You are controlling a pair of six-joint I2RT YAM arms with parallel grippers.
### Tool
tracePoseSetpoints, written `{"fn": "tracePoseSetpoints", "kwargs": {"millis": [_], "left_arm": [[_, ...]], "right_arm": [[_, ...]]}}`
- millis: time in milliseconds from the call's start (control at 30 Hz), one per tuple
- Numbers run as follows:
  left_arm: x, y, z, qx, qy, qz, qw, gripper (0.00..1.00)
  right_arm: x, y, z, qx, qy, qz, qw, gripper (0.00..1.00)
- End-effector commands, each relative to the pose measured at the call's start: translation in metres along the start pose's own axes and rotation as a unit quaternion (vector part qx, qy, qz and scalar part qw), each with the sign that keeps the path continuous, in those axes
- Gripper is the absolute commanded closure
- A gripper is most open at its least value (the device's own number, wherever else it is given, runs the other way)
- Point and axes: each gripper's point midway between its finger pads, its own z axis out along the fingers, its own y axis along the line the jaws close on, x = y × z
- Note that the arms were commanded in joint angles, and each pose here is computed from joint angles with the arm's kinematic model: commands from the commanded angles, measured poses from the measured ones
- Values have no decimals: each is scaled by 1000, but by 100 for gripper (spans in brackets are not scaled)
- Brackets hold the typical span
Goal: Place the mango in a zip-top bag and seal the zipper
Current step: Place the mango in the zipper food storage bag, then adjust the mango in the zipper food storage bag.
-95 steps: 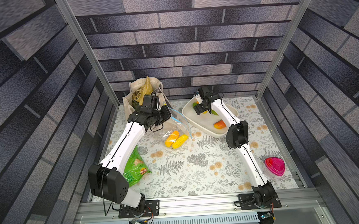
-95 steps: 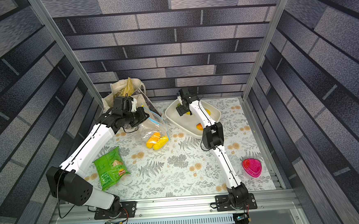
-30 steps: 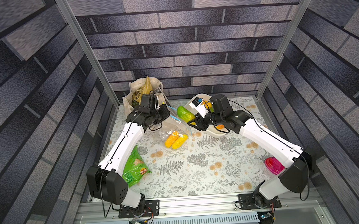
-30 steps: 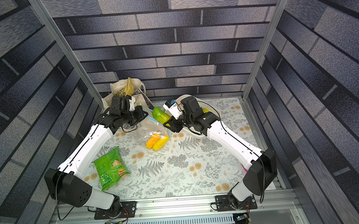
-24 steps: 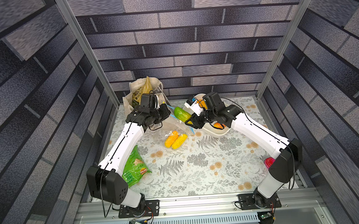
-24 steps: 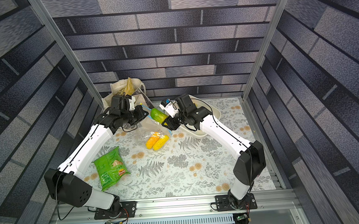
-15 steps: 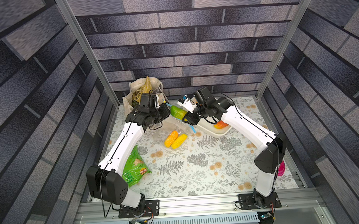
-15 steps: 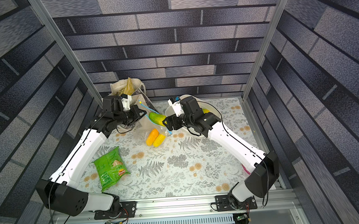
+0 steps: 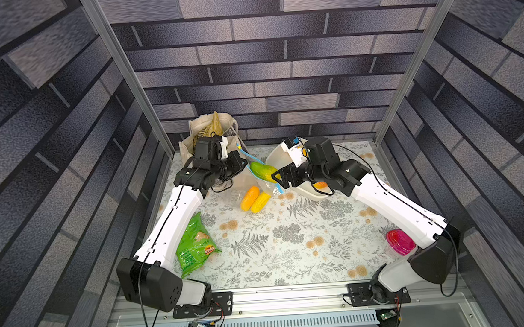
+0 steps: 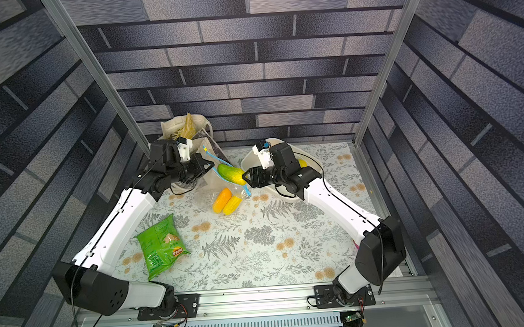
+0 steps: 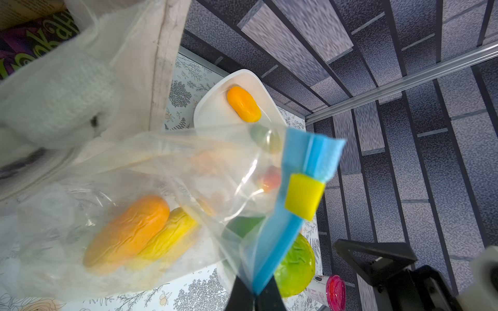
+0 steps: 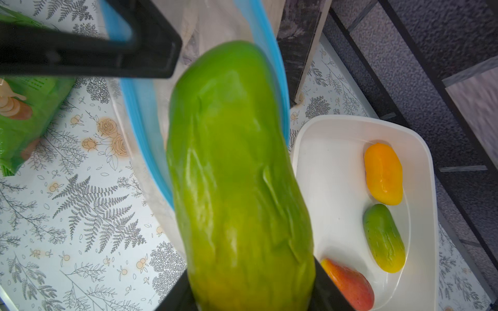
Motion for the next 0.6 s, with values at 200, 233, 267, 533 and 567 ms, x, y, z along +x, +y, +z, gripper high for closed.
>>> {"fn": "tracePoseSetpoints", "kwargs": {"millis": [200, 233, 267, 533, 567], "left_arm": [[-5, -22, -28, 40, -24, 17, 999, 100], [-4, -22, -29, 41, -23, 18, 999, 100], [-4, -23, -29, 42, -23, 19, 999, 100], [2, -24, -32, 49, -17, 19, 998, 100], [2, -24, -33, 49, -17, 19, 998, 100]], "right_arm": [[2, 16, -14, -17, 12, -37, 999, 53], [-3, 21, -21, -33, -1, -32, 999, 53], [-7, 25, -26, -46, -13, -29, 998, 50], [-17, 23, -22, -21, -10, -12, 1000, 43], [-19, 20, -23, -15, -13, 1, 1000, 37]]}}
